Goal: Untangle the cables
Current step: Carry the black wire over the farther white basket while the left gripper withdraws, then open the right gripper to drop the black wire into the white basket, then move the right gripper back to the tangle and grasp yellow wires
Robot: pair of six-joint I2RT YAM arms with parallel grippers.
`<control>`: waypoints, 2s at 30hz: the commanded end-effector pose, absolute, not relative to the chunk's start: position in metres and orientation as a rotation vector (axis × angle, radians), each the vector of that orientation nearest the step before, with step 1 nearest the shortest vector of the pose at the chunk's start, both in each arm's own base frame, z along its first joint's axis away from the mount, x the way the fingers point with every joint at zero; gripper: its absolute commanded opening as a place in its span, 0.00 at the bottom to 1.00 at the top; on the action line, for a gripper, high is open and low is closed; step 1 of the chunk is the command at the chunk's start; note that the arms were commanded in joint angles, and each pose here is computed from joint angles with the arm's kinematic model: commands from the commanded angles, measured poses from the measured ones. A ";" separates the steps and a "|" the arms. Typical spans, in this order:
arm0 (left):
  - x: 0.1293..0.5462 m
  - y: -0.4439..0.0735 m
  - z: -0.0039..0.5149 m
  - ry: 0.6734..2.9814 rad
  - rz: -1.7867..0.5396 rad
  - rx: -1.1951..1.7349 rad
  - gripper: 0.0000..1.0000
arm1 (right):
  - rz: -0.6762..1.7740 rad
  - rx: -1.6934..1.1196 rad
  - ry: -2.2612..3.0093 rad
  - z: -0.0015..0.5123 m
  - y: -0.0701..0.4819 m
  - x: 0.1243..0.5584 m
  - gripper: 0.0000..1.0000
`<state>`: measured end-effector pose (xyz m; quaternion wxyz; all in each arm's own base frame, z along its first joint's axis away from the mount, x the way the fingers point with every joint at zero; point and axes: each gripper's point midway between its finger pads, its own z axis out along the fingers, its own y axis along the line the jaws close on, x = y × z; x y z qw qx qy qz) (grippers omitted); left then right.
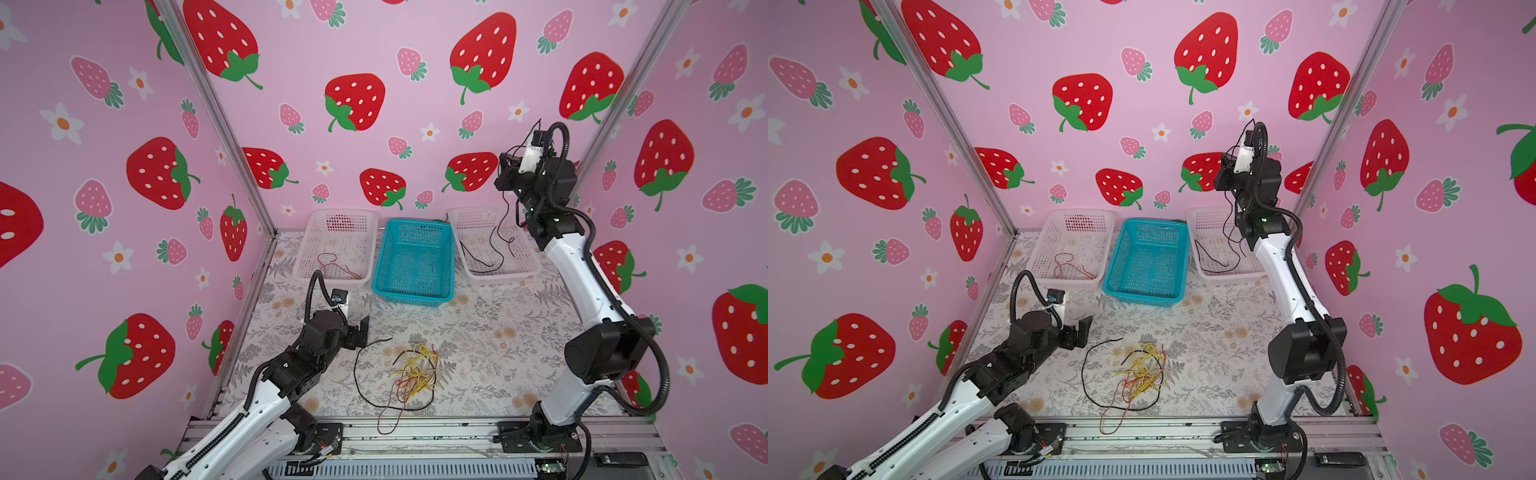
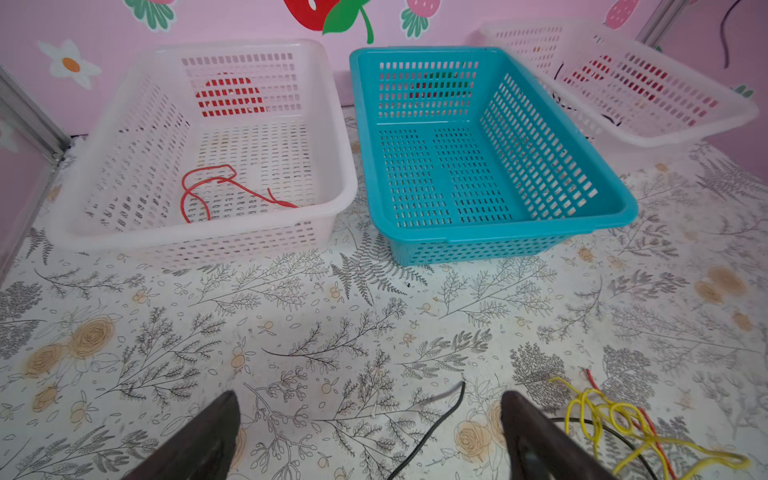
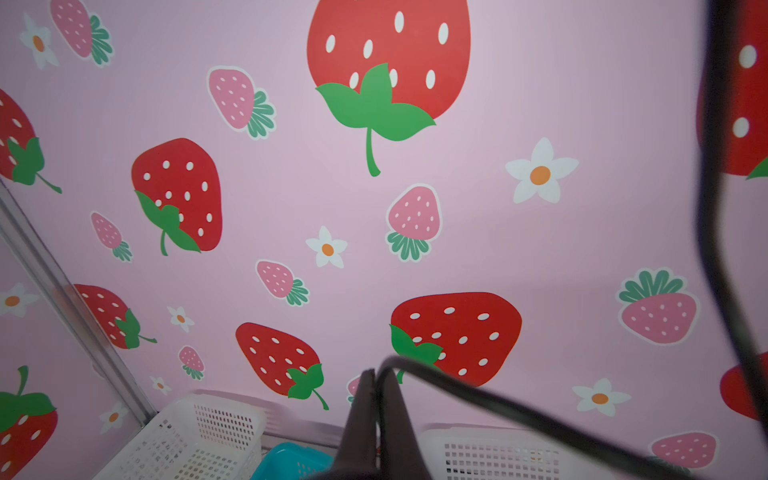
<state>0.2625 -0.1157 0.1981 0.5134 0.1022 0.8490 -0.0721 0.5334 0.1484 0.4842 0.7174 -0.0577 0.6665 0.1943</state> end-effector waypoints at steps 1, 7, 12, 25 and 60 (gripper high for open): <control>0.269 -0.106 0.213 1.975 -0.107 0.221 0.99 | 0.457 -0.104 1.428 0.485 0.136 0.552 0.00; 0.269 -0.109 0.211 1.963 -0.119 0.237 0.99 | 0.475 -0.111 1.488 0.432 0.141 0.580 0.00; 0.269 -0.107 0.211 1.961 -0.104 0.243 0.99 | 0.487 0.003 1.584 0.362 0.132 0.584 0.00; 0.267 -0.111 0.209 1.965 -0.127 0.260 0.99 | 0.480 0.164 1.900 0.267 0.122 0.573 0.27; 0.250 -0.142 0.202 1.995 -0.270 0.432 0.99 | 1.032 -0.328 2.115 0.189 0.266 0.218 0.73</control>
